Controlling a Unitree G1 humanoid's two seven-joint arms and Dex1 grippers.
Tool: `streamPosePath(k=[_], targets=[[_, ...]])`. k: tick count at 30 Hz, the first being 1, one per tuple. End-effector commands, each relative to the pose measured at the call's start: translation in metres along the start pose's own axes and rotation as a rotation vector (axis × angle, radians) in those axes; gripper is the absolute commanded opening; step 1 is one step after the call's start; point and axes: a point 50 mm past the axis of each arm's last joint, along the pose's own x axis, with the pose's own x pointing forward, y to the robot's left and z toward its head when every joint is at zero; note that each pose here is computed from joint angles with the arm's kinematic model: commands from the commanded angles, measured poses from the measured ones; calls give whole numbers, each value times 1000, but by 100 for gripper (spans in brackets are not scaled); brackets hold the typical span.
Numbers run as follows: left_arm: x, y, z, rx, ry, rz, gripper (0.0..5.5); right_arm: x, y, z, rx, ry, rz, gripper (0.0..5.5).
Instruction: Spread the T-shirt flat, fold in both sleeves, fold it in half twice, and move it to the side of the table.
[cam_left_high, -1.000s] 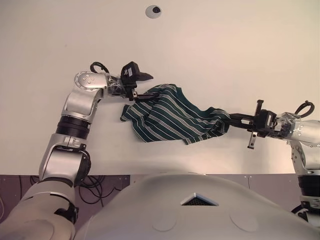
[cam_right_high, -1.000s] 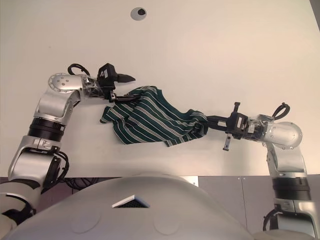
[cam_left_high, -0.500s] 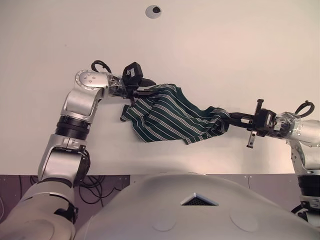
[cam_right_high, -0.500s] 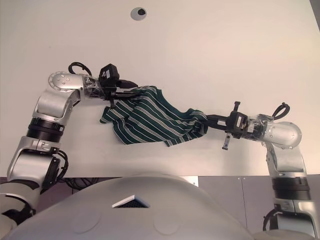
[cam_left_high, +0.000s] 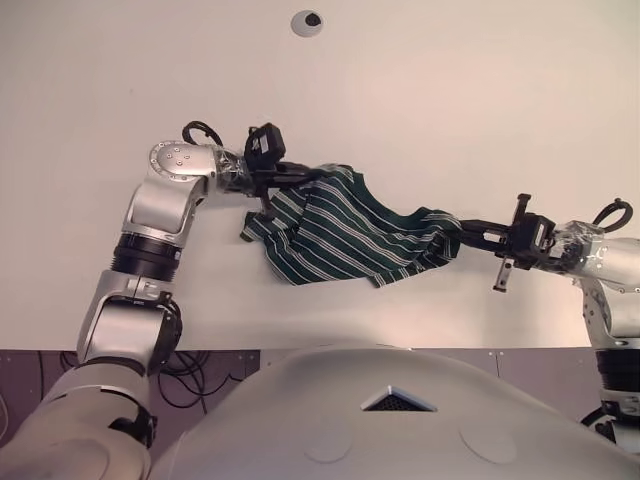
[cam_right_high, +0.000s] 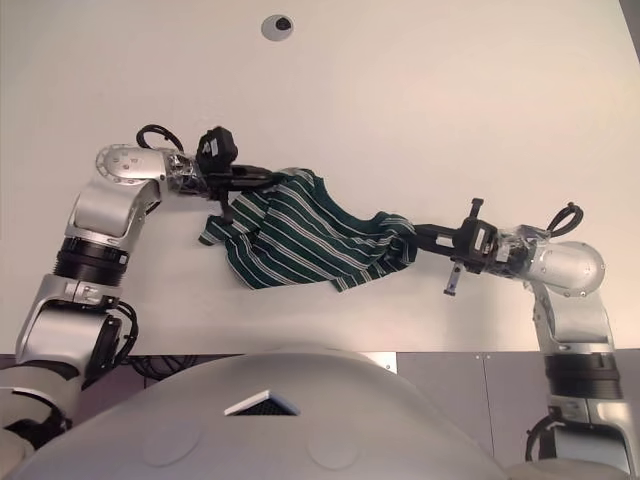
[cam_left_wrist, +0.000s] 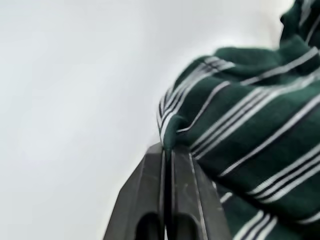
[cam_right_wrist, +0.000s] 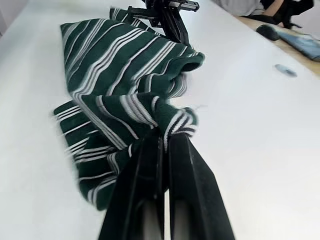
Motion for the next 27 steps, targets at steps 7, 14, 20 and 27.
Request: streamPosePath(k=[7,14,20,27], targets=[[-25,72,103,891,-91,514,1,3,-115,49,-300,-57,-613,0],[-22,115,182,1122,-47,768,1,21,-211,105,-479,48,-847,0],[-32,130,223,1028,-55,940,1,19,-249,142,-510,85,-968,0],[-44,133,251,1002,-82,1018,1,11,-259,170,-549,53,-1016,0]])
